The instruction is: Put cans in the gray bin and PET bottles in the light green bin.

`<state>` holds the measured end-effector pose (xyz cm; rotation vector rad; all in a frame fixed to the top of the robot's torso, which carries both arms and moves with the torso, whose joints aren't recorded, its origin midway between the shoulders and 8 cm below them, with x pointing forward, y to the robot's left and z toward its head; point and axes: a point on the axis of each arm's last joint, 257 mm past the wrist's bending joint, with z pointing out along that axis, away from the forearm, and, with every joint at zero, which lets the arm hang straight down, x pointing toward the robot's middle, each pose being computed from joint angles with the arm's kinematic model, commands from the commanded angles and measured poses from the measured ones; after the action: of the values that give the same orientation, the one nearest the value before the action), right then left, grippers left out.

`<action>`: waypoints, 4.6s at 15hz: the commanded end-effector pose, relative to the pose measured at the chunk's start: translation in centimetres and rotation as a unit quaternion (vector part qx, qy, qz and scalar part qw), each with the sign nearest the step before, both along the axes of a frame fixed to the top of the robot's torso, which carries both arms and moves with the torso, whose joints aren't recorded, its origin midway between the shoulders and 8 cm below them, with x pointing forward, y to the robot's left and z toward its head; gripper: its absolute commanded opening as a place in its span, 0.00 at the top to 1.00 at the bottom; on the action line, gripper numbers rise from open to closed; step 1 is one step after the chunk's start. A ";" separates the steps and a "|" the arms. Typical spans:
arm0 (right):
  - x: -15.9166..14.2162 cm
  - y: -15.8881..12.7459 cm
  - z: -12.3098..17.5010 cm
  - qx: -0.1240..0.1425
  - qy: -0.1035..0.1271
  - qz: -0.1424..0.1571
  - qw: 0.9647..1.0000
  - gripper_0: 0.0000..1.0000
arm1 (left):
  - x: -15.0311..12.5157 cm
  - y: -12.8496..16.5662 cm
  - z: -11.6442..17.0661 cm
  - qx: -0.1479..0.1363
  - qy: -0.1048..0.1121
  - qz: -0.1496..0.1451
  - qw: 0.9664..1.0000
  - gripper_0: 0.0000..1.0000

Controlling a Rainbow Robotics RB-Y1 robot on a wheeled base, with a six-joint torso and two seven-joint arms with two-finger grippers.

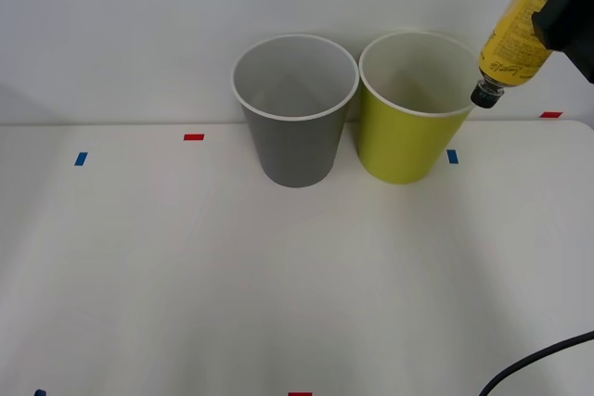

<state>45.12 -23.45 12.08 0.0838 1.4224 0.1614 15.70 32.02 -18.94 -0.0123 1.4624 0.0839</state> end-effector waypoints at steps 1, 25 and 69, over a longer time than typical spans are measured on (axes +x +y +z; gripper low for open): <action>1.6 0.1 3.6 -0.028 -0.046 0.011 0.998 1.00 | 0.0 0.0 0.0 0.000 0.000 0.000 1.000 0.00; 13.1 5.0 -0.2 -0.118 -0.043 0.062 0.990 1.00 | 0.0 0.0 0.0 0.000 0.000 0.000 1.000 0.00; -7.1 -6.1 -16.8 -0.134 -0.038 -0.020 0.990 0.00 | 0.0 0.0 0.0 0.000 0.000 0.000 1.000 0.00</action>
<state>38.77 -29.45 -4.13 -0.1197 1.3505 -0.0680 15.70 32.02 -18.94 -0.0123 1.4623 0.0839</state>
